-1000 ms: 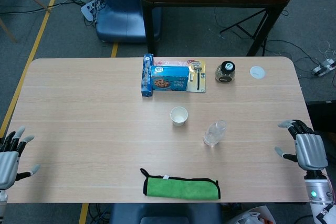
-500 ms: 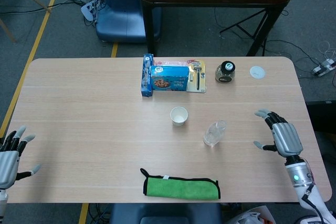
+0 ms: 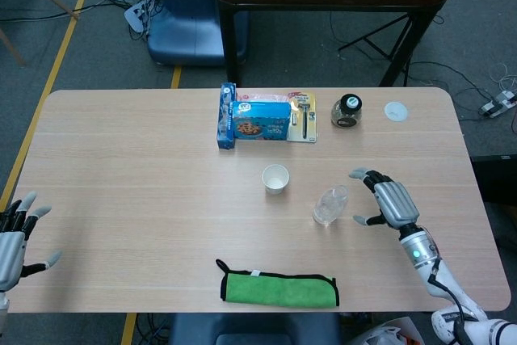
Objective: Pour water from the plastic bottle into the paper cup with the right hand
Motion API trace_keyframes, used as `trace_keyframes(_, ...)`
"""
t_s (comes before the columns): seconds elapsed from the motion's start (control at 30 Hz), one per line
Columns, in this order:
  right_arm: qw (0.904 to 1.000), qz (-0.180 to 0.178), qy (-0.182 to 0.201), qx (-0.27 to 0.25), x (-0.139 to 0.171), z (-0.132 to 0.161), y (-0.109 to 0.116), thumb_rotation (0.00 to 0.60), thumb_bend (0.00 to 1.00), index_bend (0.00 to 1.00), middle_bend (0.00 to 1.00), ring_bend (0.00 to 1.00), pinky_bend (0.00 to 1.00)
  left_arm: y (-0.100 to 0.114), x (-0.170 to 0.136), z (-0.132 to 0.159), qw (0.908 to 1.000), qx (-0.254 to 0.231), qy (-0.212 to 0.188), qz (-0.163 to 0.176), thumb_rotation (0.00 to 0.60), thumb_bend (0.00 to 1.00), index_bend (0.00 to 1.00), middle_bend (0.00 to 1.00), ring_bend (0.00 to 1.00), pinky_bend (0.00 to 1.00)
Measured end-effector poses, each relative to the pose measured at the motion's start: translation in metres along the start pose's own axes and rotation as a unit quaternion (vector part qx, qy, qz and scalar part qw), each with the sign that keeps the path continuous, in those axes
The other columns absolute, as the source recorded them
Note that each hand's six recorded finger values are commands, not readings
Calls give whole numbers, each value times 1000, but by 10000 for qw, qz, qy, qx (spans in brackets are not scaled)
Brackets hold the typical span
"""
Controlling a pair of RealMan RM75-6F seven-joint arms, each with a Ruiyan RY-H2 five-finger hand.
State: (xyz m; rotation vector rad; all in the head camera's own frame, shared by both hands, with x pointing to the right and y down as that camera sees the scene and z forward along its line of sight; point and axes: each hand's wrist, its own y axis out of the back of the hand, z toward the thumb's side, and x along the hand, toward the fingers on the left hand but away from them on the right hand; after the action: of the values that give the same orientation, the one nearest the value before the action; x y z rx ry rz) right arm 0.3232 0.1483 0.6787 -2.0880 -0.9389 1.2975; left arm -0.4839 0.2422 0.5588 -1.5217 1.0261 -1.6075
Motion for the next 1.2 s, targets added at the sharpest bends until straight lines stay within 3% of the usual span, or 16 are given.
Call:
trace_keyframes(0.47,9968,378,422,-556,-18,23,-30,600,0,215,170,163,274,3,-2,-1,10000,-33,35,28,600,119,216,0,24,305)
trace_keyframes(1.2,9891,452,737,-1189,-29,21,-62,600,0,215,245,166,276,5,-3,0,9999,-80,36,49,600,119,216,0,25,305)
